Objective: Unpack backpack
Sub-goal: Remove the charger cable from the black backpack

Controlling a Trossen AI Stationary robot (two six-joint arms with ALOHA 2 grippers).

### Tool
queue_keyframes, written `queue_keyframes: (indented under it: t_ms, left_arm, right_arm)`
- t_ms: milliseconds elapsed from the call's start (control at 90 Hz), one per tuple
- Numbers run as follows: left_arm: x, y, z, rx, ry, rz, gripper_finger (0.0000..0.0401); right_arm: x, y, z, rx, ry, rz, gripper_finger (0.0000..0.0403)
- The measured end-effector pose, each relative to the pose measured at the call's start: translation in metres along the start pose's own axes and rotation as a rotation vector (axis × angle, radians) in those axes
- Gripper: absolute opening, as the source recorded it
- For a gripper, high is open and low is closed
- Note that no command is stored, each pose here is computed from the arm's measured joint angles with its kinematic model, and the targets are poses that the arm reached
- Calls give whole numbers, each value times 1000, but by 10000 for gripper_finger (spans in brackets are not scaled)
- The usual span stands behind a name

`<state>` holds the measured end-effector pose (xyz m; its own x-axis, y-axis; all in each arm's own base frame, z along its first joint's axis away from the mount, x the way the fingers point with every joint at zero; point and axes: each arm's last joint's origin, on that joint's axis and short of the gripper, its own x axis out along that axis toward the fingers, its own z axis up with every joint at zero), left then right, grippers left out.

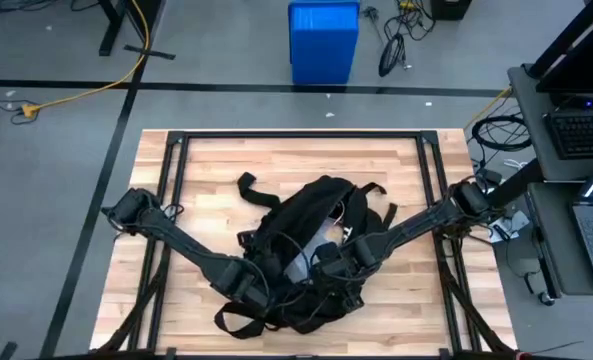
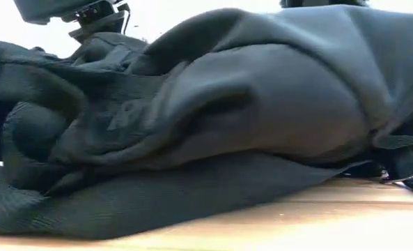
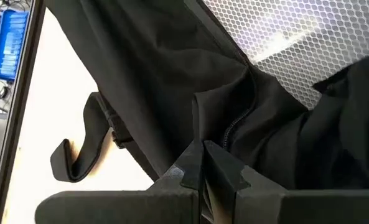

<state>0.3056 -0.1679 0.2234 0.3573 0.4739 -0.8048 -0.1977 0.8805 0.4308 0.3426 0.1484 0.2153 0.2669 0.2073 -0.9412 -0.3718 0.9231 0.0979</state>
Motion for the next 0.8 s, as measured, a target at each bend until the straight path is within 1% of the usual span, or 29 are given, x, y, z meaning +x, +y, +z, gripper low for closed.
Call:
queue_keyframes:
  t_ms: [144, 300, 478, 600, 678, 800]
  left_arm:
    - [0, 1, 1, -4, -27, 30, 0]
    - [4, 6, 5, -23, -43, 72, 0]
    - [12, 16, 6, -36, -30, 130, 0]
    - [14, 23, 3, -85, 4, 179, 0]
    - [15, 25, 3, -110, 11, 188, 0]
    - [15, 26, 3, -116, 12, 191, 0]
  right_arm:
    - [0, -1, -2, 44, 22, -5, 0]
    - [0, 5, -1, 26, 11, 45, 0]
    - [1, 11, -1, 11, 7, 57, 0]
    - [1, 17, -2, 8, 15, 93, 0]
    - [-1, 21, -1, 2, 19, 109, 0]
    - [-8, 27, 6, -14, -8, 121, 0]
